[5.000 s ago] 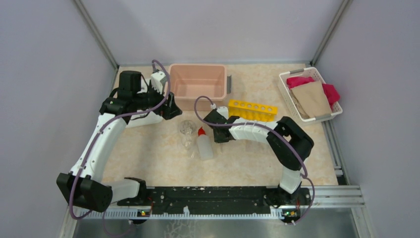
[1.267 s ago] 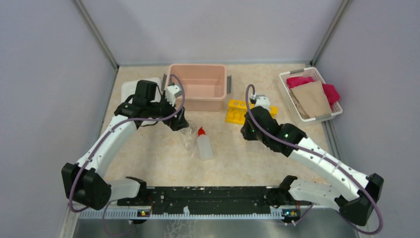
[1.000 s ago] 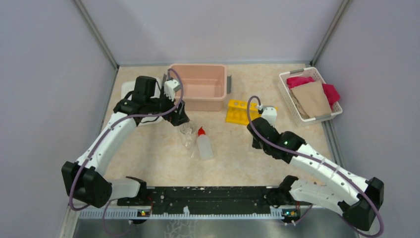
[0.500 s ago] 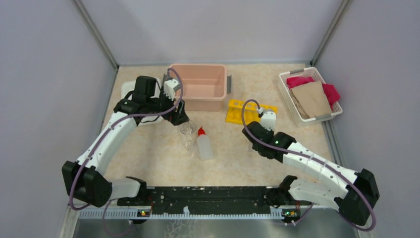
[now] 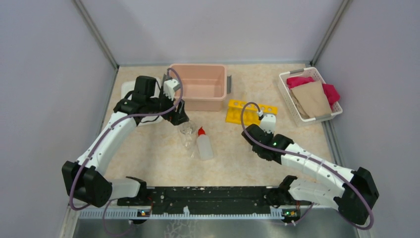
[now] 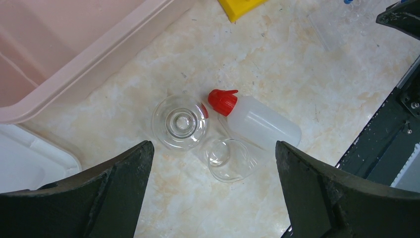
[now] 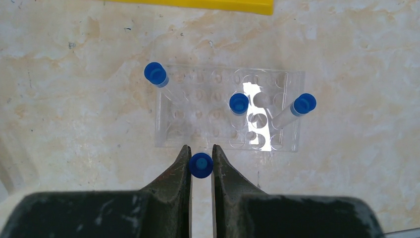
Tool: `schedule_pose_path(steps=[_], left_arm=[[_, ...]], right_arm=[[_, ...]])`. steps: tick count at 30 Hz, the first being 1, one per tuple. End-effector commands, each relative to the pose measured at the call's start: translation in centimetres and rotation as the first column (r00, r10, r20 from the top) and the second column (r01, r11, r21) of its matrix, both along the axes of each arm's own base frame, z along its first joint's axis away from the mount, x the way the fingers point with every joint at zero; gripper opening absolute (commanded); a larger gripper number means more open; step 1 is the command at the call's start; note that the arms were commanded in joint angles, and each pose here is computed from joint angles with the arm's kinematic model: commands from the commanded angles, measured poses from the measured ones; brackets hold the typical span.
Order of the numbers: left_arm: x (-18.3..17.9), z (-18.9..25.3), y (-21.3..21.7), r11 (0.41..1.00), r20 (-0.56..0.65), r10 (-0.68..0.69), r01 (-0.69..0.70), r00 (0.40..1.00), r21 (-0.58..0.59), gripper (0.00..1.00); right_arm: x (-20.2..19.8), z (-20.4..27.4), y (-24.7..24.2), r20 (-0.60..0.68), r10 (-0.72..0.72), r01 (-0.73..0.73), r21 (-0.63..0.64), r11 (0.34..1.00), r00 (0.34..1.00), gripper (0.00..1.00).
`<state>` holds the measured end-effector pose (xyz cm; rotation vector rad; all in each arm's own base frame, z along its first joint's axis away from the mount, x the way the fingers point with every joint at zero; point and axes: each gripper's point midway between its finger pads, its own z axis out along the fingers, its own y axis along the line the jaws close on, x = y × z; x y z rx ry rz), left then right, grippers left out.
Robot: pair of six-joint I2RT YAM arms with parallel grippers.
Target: Organize the chemistry lab equipment
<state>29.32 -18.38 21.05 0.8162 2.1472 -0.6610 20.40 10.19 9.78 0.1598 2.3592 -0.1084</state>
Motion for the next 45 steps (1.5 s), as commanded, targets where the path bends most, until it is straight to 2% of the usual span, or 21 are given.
schedule_pose_path(steps=[1, 35, 40, 45], left_arm=[[0.5, 1.5, 0.1, 1.000, 0.051, 0.005, -0.005, 0.999, -0.014, 0.99], [0.7, 2.1, 0.3, 1.000, 0.080, 0.006, -0.005, 0.997, -0.013, 0.99], [0.8, 2.3, 0.3, 1.000, 0.082, 0.006, -0.005, 0.997, -0.013, 0.99], [0.8, 2.6, 0.2, 1.000, 0.080, 0.004, -0.002, 0.997, -0.020, 0.99]], right_arm=[[0.9, 0.5, 0.2, 0.055, -0.034, 0.032, 0.033, 0.999, 0.998, 0.00], [1.0, -1.2, 0.3, 0.054, -0.032, 0.031, 0.028, 0.999, 0.998, 0.00], [0.9, -0.7, 0.5, 0.066, -0.028, 0.024, 0.056, 0.998, 0.997, 0.28], [0.7, 0.1, 0.6, 0.083, -0.019, 0.011, 0.091, 0.996, 0.996, 0.36]])
